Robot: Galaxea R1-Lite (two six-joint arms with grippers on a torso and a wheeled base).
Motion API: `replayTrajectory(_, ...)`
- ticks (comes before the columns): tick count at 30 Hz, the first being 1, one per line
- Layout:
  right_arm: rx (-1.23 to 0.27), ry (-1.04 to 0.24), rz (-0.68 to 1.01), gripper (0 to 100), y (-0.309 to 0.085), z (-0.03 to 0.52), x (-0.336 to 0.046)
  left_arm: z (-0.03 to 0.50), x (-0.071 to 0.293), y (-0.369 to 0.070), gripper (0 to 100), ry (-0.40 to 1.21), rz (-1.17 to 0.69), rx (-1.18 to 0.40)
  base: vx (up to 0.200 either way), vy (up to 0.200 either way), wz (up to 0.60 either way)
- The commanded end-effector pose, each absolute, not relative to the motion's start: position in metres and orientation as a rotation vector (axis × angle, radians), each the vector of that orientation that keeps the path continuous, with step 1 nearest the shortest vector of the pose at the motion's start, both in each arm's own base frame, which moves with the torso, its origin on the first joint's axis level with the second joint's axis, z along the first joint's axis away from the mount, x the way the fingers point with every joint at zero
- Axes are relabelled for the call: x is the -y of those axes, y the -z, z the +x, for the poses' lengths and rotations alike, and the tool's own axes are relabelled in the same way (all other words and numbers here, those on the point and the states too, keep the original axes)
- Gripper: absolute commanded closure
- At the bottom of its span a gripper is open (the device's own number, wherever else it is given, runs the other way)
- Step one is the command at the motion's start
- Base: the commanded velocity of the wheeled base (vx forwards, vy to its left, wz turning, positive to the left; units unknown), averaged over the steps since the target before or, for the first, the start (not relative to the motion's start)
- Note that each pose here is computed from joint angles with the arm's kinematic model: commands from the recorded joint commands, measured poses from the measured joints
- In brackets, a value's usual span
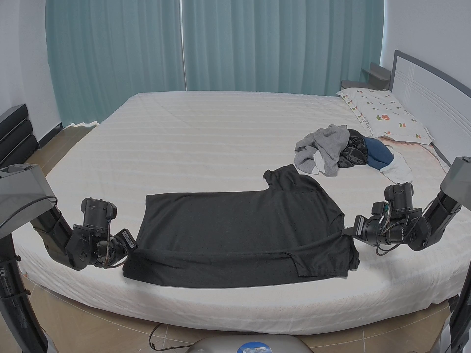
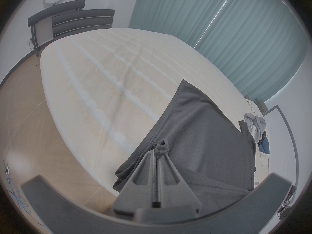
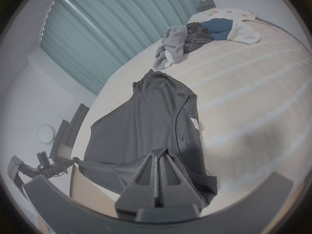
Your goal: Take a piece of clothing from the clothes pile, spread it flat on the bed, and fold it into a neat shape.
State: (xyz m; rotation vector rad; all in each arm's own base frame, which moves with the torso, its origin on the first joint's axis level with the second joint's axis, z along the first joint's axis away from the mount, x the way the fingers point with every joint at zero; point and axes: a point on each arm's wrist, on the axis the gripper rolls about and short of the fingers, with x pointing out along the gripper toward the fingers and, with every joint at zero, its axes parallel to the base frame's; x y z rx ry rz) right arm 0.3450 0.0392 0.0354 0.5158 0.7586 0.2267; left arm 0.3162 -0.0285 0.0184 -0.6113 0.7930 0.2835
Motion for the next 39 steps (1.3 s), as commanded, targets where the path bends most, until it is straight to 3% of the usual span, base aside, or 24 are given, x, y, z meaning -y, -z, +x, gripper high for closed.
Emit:
replayTrajectory(1,-0.773,-0.228,0.521,100,-0.028,0.351,-0.042,0.319,0.029,-0.009,100,-0.292,-0.610,-0.815,0.000,0.000,0.00)
replayTrajectory(2,-0.774,-0.229,0.521,100,-0.027,0.352,-0.043,0.321,0.029,-0.007,100,-0.294,-0.611,-0.818,0.000,0.000,0.00)
replayTrajectory(3,-0.782,-0.228,0.521,100,-0.024,0.353,-0.043,0.321,0.029,-0.005,0,-0.297,-0.613,-0.823,0.000,0.000,0.00)
replayTrajectory(4,-0.781,-0.229,0.521,0,-0.023,0.353,-0.043,0.321,0.029,-0.005,0,-0.298,-0.614,-0.823,0.000,0.000,0.00)
replayTrajectory(15,-0.736,-0.204,0.645,0,-0.035,0.362,-0.032,0.327,0.027,-0.004,0,-0.296,-0.707,-0.820,0.000,0.000,0.00)
replayTrajectory(25,-0.806,-0.286,0.728,0,-0.039,0.330,-0.014,0.315,0.000,-0.036,0,-0.231,-0.866,-0.779,0.000,0.000,0.00)
replayTrajectory(34,-0.879,-0.258,0.772,0,-0.028,0.312,-0.014,0.309,-0.005,-0.038,0,-0.205,-0.904,-0.785,0.000,0.000,0.00)
replayTrajectory(39,-0.888,-0.263,0.780,0,-0.029,0.309,-0.018,0.309,-0.004,-0.037,0,-0.208,-0.921,-0.792,0.200,0.000,0.00)
